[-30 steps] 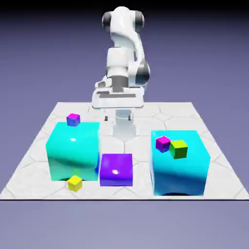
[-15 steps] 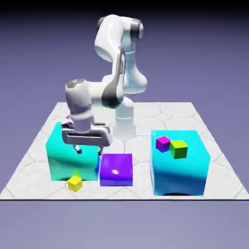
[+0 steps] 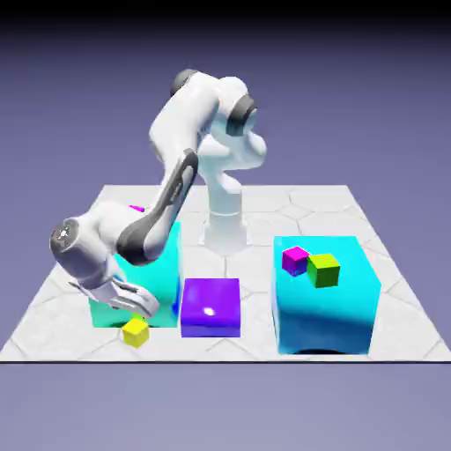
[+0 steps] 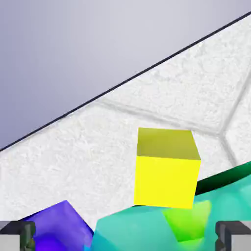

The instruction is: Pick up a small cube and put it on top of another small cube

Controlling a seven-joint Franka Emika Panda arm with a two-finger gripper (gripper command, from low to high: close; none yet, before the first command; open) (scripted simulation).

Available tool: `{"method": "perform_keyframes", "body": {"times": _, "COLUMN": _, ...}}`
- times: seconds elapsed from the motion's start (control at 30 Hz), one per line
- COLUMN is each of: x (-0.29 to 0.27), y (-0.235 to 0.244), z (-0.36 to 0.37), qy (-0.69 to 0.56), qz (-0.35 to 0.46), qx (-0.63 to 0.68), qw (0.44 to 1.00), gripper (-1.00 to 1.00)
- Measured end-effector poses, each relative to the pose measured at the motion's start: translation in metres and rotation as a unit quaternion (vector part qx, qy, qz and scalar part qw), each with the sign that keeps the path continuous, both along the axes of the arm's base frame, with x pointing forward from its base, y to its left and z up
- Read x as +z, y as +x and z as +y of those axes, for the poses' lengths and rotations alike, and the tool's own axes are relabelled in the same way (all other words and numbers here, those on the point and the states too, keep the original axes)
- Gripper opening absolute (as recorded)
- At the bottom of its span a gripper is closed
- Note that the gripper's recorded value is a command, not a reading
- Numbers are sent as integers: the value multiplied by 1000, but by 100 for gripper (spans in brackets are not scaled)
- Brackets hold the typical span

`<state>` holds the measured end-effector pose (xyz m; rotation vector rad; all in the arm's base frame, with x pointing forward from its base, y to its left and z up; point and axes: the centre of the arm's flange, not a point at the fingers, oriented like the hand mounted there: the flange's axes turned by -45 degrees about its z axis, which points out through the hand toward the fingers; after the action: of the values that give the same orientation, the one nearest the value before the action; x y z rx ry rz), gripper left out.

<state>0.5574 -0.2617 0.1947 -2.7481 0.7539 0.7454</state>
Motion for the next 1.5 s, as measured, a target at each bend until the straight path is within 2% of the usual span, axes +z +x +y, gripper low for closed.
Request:
{"method": "perform_keyframes", "body": {"times": 0.2, "x": -38, "y": 4, "z": -14, "qy": 21, "qz": 81, "qx": -4, "qw": 996, "gripper": 0}}
{"method": "perform_keyframes", "body": {"times": 0.27, "x": -41, "y": 4, "z": -15, "qy": 22, "qz": 86, "qx": -4, "qw": 996, "gripper": 0}}
{"method": "perform_keyframes", "body": {"times": 0.37, "x": -86, "y": -17, "z": -1, "qy": 23, "qz": 86, "qx": -4, "qw": 996, "gripper": 0}}
{"method": "perform_keyframes", "body": {"times": 0.4, "x": -98, "y": -23, "z": 3, "qy": 22, "qz": 86, "qx": -4, "qw": 996, "gripper": -100}}
{"method": "perform_keyframes", "body": {"times": 0.47, "x": -98, "y": -23, "z": 3, "qy": 23, "qz": 86, "qx": -4, "qw": 996, "gripper": -100}}
{"method": "perform_keyframes", "body": {"times": 0.63, "x": -30, "y": 11, "z": -10, "qy": -6, "qz": 87, "qx": 16, "qw": 996, "gripper": -100}}
{"method": "perform_keyframes", "body": {"times": 0.9, "x": 4, "y": 43, "z": 130, "qy": 27, "qz": 76, "qx": 294, "qw": 952, "gripper": -100}}
{"method": "perform_keyframes", "body": {"times": 1.07, "x": 40, "y": 52, "z": 226, "qy": 28, "qz": 62, "qx": 475, "qw": 877, "gripper": -100}}
{"method": "perform_keyframes", "body": {"times": 1.2, "x": 77, "y": 49, "z": 307, "qy": 16, "qz": 49, "qx": 614, "qw": 788, "gripper": -100}}
{"method": "perform_keyframes", "body": {"times": 1.33, "x": 119, "y": 32, "z": 390, "qy": 0, "qz": 39, "qx": 738, "qw": 674, "gripper": -100}}
{"method": "perform_keyframes", "body": {"times": 1.5, "x": 176, "y": -10, "z": 490, "qy": -40, "qz": 34, "qx": 863, "qw": 502, "gripper": -100}}
